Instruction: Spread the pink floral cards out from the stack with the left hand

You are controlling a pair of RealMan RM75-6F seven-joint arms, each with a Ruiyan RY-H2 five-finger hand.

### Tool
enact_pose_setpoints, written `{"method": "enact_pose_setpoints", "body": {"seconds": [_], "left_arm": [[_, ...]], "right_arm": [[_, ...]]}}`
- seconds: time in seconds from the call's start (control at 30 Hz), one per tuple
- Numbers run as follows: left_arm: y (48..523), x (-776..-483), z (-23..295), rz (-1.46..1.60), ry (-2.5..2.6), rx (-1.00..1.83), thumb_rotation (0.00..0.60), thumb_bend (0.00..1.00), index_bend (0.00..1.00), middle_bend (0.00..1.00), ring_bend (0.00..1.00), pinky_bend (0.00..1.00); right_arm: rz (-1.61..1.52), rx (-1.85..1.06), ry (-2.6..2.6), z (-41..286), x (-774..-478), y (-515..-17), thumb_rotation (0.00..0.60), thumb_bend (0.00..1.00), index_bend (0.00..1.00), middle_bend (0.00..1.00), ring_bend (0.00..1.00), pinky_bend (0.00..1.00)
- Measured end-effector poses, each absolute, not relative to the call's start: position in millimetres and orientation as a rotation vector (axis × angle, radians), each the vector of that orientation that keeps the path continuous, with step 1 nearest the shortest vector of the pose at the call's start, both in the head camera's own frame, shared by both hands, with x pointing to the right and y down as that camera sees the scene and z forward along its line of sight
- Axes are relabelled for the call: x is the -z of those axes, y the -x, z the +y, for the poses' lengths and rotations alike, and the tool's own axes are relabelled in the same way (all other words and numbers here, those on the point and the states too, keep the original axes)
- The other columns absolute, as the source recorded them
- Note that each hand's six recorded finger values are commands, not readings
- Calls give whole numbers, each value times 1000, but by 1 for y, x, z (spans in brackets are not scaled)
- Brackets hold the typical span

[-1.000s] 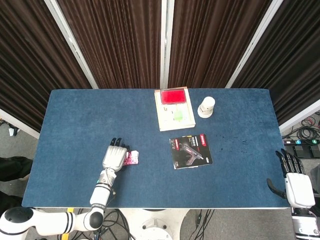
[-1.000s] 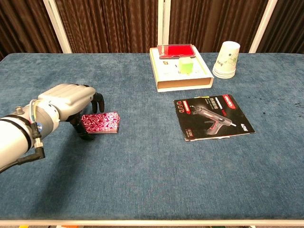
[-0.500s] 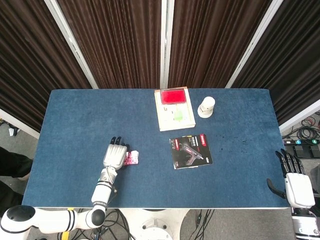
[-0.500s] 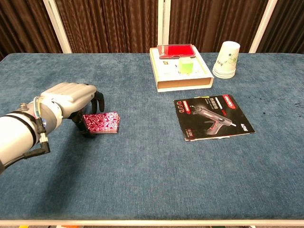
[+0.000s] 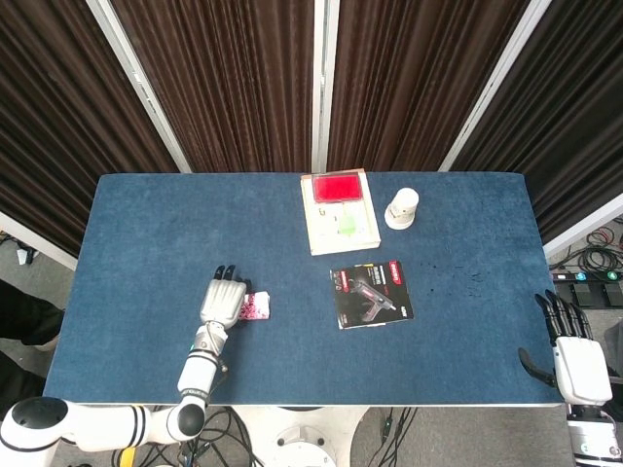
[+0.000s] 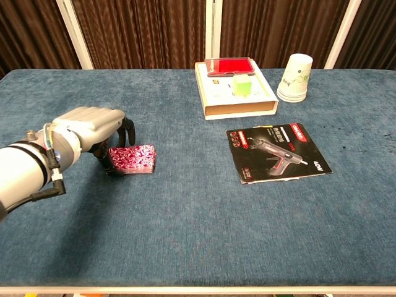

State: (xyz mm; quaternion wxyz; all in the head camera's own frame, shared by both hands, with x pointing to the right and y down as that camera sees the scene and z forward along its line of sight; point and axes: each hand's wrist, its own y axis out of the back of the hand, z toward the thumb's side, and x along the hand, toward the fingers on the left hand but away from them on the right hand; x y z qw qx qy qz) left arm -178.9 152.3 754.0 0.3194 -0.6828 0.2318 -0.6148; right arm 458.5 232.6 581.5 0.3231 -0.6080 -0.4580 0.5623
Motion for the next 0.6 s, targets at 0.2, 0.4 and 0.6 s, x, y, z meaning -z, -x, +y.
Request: {"method": "enact_pose_setpoints", "body": {"seconds": [0.2,0.4,0.6], "left_arm": [[179,-755,152,614,1794,1615,600,135,381,397,87,88],[178,-753,151,629,1794,1601,600,150,408,421,112,87],[179,-753,151,636,1798,1603,600,164,421,432,118,87]], "right_arm": [[-1201,-1477,1596,233,-582,-459,600,230,0,0,0,0],[-1201,-1480,1595,233,-583,-459,600,231,0,0,0,0],[-1201,-1483,1595,233,-583,-460,600,230,0,0,0,0]]}}
